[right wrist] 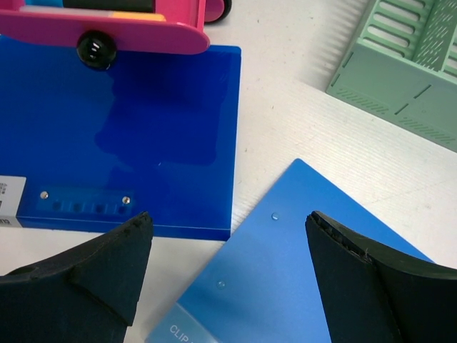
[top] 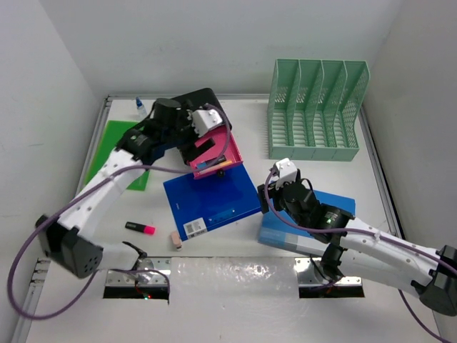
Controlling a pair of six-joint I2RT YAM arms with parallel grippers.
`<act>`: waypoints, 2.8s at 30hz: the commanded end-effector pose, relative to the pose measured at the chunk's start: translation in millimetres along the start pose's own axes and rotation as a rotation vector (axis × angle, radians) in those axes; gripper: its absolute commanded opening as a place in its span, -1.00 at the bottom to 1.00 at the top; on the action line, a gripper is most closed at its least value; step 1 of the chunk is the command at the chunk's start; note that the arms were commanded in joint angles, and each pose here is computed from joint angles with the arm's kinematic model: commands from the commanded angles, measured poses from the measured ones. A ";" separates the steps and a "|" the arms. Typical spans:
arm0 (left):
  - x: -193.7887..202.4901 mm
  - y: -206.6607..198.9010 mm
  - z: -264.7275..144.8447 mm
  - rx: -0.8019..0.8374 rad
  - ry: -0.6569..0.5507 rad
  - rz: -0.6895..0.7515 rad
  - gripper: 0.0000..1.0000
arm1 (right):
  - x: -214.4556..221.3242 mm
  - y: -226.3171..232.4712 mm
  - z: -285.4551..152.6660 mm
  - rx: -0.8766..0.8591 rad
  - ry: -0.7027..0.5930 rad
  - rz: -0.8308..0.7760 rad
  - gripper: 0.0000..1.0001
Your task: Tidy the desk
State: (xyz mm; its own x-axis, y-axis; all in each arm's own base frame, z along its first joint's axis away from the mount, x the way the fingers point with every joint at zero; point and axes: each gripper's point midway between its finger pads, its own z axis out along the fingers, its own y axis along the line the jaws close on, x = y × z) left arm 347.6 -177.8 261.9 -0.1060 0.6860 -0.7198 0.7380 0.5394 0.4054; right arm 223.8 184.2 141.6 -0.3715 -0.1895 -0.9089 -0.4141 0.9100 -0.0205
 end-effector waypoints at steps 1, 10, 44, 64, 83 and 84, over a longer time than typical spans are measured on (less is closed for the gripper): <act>57.9 5.7 -57.2 -0.015 0.226 0.147 0.87 | 0.3 2.4 2.5 -0.004 0.001 0.004 0.70; 261.5 -67.4 -123.6 0.372 0.734 0.142 0.86 | -4.5 9.3 3.2 -0.038 -0.016 0.008 0.70; 249.1 -97.5 -68.3 0.418 0.441 0.070 -1.00 | 0.6 9.6 3.4 -0.039 -0.003 0.021 0.70; -1.9 -0.8 41.3 -0.047 -0.050 -0.158 -1.00 | 1.1 5.3 8.7 0.008 -0.030 0.095 0.70; -51.6 -12.6 41.0 0.080 -0.053 -0.191 0.26 | -19.8 45.7 32.2 -0.151 -0.089 0.048 0.69; -53.9 -6.2 37.3 0.054 -0.050 -0.205 0.26 | -26.5 47.9 34.9 -0.155 -0.116 0.050 0.65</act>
State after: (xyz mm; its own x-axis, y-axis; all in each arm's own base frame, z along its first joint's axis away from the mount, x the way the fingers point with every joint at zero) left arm 383.8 -230.3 224.7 -0.2547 0.6234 -0.7392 0.7490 0.6107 0.2570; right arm 229.9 219.5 116.5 -0.3953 -0.1723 -0.9023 -0.4775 0.8776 0.0416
